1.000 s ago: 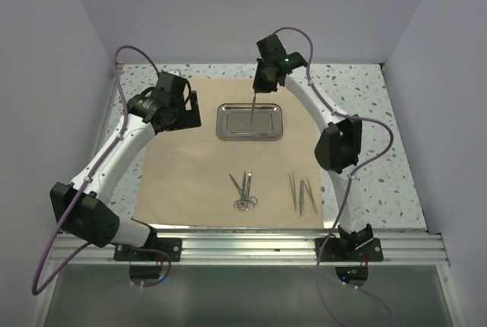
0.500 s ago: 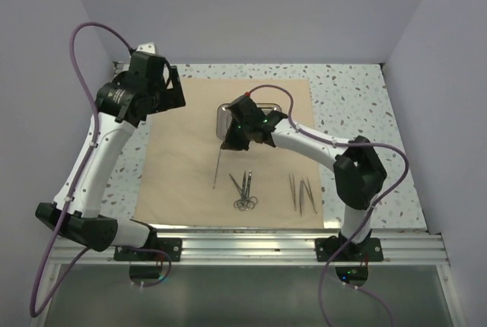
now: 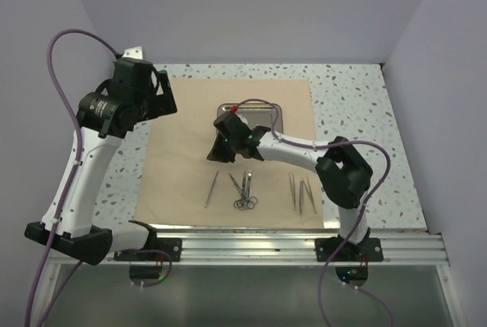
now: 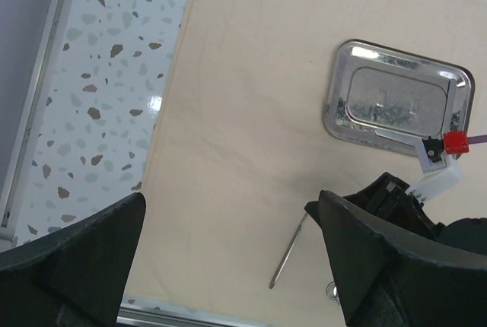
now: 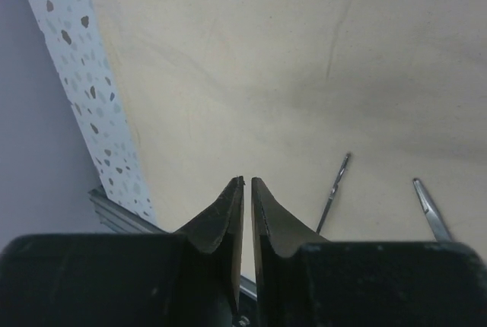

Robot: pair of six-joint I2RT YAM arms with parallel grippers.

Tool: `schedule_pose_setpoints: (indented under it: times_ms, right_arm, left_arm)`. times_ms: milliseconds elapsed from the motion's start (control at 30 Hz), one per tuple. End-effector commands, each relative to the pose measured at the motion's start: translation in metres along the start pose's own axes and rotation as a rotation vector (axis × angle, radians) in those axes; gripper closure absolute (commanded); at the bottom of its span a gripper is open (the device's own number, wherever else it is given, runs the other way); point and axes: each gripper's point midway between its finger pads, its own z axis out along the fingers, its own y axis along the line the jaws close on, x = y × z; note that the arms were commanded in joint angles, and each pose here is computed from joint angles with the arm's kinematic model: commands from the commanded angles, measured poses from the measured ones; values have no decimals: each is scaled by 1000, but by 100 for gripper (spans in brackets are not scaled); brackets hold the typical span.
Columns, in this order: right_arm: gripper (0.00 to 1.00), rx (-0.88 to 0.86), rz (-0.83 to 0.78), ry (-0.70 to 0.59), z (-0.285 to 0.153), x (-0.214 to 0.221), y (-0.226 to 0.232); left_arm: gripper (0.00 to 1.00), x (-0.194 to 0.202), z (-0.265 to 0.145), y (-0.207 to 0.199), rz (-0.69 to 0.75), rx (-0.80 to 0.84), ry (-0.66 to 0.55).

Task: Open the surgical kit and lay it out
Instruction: Place the medical item in the surgical kit.

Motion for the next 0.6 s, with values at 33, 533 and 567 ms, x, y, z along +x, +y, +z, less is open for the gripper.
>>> schedule_pose_setpoints:
  times_ms: [33,533,567]
  right_arm:
    - [64,-37,-84,-114,-48,-37,33]
    - [2,335,-268,-535,-260,-145,-84]
    - [2,349,-271,-543,-266,-145,-87]
  left_arm:
    - [0,6,6,-17,51,115,7]
    - [2,14,128,-201,209,532,80]
    - [3,31,154,-215,220,526,128]
